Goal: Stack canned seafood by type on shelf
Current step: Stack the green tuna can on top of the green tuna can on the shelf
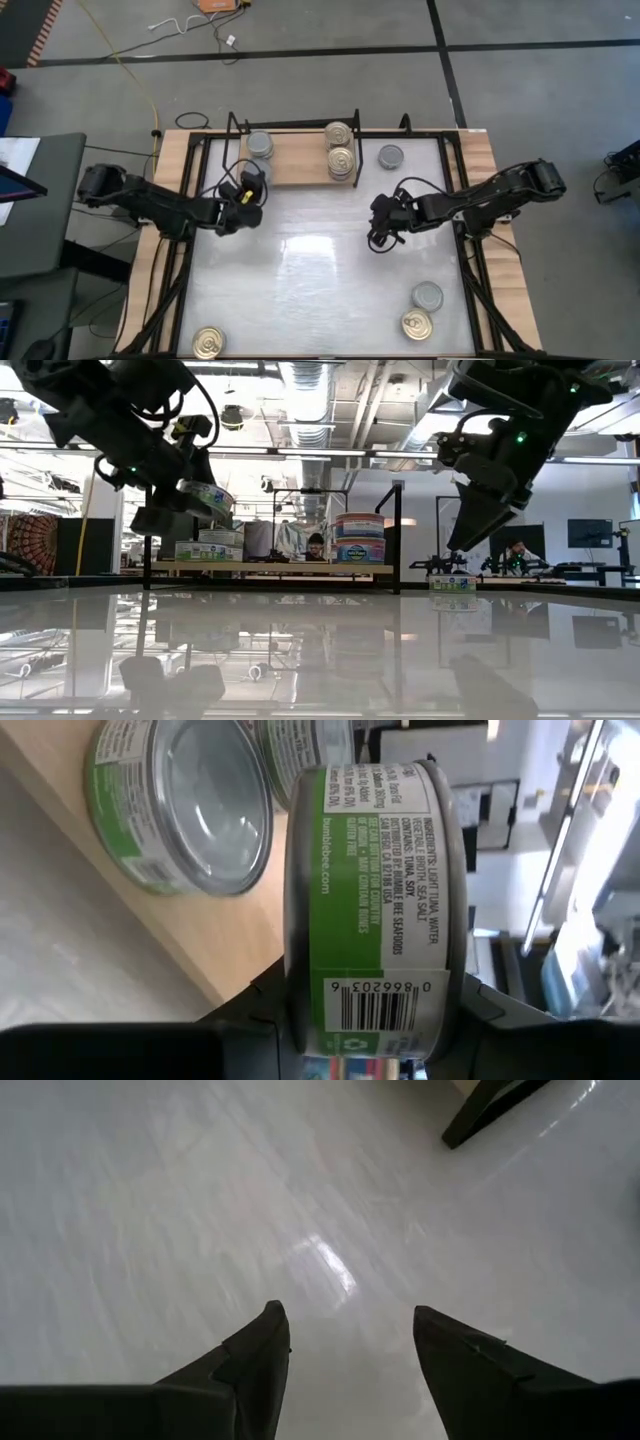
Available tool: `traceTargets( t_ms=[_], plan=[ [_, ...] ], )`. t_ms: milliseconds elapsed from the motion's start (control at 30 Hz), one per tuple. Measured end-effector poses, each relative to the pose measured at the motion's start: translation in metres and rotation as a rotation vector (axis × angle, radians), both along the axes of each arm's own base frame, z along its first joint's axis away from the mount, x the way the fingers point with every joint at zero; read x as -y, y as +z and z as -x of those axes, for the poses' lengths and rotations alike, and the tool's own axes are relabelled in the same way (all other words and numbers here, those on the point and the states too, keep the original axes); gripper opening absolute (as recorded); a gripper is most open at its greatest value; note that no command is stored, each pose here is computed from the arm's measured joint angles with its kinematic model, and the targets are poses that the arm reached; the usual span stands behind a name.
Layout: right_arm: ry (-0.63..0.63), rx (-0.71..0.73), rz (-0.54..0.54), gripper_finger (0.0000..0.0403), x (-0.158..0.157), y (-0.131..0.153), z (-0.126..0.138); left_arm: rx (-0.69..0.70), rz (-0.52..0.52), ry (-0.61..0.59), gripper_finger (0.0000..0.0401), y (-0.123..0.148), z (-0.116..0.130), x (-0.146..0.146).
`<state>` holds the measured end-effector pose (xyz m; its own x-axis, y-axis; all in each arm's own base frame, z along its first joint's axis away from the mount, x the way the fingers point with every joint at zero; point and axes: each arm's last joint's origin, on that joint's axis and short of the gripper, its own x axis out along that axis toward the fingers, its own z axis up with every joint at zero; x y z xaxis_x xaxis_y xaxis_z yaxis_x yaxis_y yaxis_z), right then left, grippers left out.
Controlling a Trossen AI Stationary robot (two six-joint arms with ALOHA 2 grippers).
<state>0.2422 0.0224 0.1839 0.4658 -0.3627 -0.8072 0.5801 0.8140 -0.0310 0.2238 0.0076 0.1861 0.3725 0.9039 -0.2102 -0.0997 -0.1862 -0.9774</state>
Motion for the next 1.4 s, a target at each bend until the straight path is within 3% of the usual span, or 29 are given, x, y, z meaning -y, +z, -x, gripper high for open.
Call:
traceTargets(
  t_ms=[333,800,1233,1400],
  plan=[
    [0.021,-0.009,0.011,0.024,0.0,0.0,0.0,0.123,0.06,0.075,0.0156,0.0,0.001,-0.013],
    [0.063,-0.037,-0.026,0.024,-0.001,-0.001,0.001,0.094,0.069,0.13,0.0161,-0.005,0.005,-0.023],
    [0.078,-0.044,-0.041,0.024,-0.002,-0.001,0.001,0.083,0.107,0.117,0.0242,-0.007,0.006,-0.028],
    [0.078,-0.041,-0.041,0.024,-0.002,-0.001,0.001,0.157,0.149,0.08,0.0249,-0.004,0.002,-0.025]
  ],
)
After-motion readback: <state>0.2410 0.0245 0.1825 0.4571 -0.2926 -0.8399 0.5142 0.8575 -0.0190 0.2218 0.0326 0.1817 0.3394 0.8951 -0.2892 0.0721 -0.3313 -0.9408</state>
